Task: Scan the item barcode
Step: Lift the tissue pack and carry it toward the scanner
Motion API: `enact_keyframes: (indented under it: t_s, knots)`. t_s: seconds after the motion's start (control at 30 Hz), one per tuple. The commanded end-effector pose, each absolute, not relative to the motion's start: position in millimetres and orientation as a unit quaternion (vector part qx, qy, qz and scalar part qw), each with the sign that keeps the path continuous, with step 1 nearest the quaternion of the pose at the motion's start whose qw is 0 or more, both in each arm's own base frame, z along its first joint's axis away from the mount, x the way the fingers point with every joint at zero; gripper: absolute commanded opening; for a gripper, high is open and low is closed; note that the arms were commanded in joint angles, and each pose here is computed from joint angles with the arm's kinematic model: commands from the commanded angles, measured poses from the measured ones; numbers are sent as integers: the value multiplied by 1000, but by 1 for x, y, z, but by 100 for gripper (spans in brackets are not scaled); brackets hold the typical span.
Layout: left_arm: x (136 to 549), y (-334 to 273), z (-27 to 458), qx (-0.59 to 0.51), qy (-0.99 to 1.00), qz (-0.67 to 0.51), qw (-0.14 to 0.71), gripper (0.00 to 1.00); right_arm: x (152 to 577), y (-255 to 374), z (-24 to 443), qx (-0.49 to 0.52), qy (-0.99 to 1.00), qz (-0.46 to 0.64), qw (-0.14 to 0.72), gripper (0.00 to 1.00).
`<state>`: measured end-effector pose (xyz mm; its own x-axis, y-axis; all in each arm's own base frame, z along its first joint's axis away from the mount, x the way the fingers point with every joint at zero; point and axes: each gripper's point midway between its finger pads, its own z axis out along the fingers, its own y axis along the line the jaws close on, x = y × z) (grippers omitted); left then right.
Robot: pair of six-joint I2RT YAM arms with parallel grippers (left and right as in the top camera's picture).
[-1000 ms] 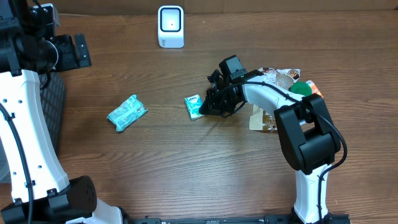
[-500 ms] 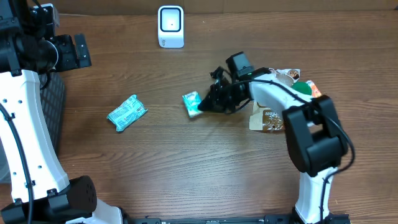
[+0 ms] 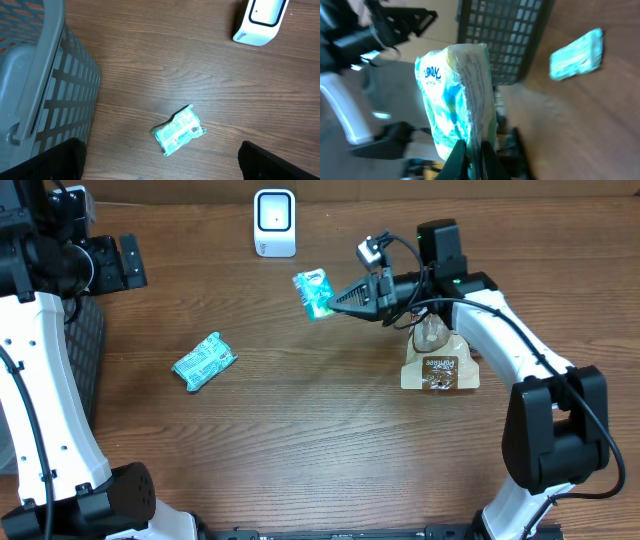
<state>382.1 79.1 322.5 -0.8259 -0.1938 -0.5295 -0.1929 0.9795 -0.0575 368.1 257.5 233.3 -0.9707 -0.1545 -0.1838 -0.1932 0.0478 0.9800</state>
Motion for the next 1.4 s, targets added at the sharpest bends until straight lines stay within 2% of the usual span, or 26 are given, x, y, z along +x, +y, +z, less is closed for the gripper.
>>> enact_keyframes:
  t_s: [0.0, 0.27, 0.8, 1.37]
  knots:
    - [384, 75, 331, -85, 953, 3, 290, 99, 365, 244, 252, -53, 710, 699, -68, 4]
    - [384, 75, 331, -85, 953, 3, 290, 100, 371, 236, 252, -17, 712, 696, -88, 4]
    - [384, 75, 331, -85, 953, 3, 290, 99, 369, 237, 262, -58, 701, 707, -71, 4]
    - [384, 75, 331, -85, 953, 3, 290, 100, 395, 239, 254, -35, 731, 682, -4, 4]
